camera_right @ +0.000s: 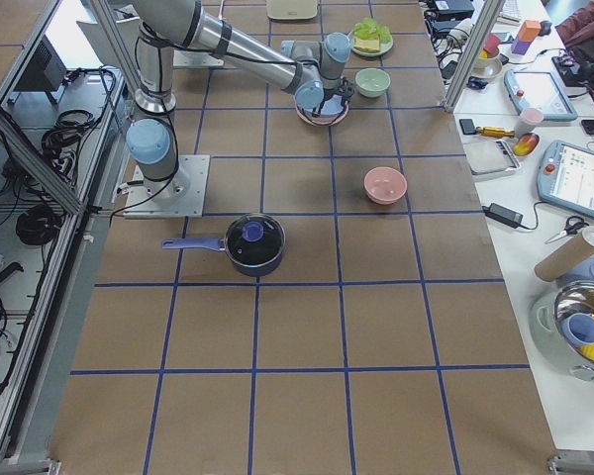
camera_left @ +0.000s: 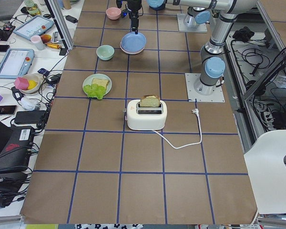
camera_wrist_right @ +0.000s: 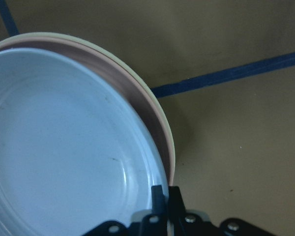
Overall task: Stack three plates with pink and blue
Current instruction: 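Open the right gripper and lift it off the stack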
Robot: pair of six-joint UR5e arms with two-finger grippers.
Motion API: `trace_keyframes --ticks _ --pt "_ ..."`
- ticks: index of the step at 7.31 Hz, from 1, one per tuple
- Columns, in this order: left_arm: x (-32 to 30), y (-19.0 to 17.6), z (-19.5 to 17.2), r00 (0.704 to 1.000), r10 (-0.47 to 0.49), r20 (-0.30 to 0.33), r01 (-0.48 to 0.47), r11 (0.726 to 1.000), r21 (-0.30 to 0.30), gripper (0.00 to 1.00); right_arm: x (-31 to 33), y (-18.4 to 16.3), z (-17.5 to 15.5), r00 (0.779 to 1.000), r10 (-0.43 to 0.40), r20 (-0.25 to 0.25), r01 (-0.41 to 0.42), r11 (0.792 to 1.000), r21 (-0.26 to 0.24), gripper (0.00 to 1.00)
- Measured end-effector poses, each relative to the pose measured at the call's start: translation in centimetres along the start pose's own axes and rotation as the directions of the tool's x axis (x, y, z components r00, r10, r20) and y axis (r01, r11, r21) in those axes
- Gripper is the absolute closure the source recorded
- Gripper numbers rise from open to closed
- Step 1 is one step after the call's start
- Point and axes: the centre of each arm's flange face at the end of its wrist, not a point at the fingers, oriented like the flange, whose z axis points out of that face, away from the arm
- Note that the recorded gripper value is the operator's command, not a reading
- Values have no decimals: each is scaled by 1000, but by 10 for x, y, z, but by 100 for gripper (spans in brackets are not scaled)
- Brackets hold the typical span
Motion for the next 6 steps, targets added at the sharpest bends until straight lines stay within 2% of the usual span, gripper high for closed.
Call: trace_keyframes --ticks 1,4,6 --pt "0 0 0 1000 0 0 0 1000 -1 0 0 -1 -1 1000 0 1 0 1000 3 0" --pt "0 0 0 1000 0 0 0 1000 -1 0 1 -11 -23 1000 -6 4 6 999 40 0" --pt "0 0 0 1000 0 0 0 1000 -1 0 -1 -20 -57 1000 -18 -5 18 996 83 0"
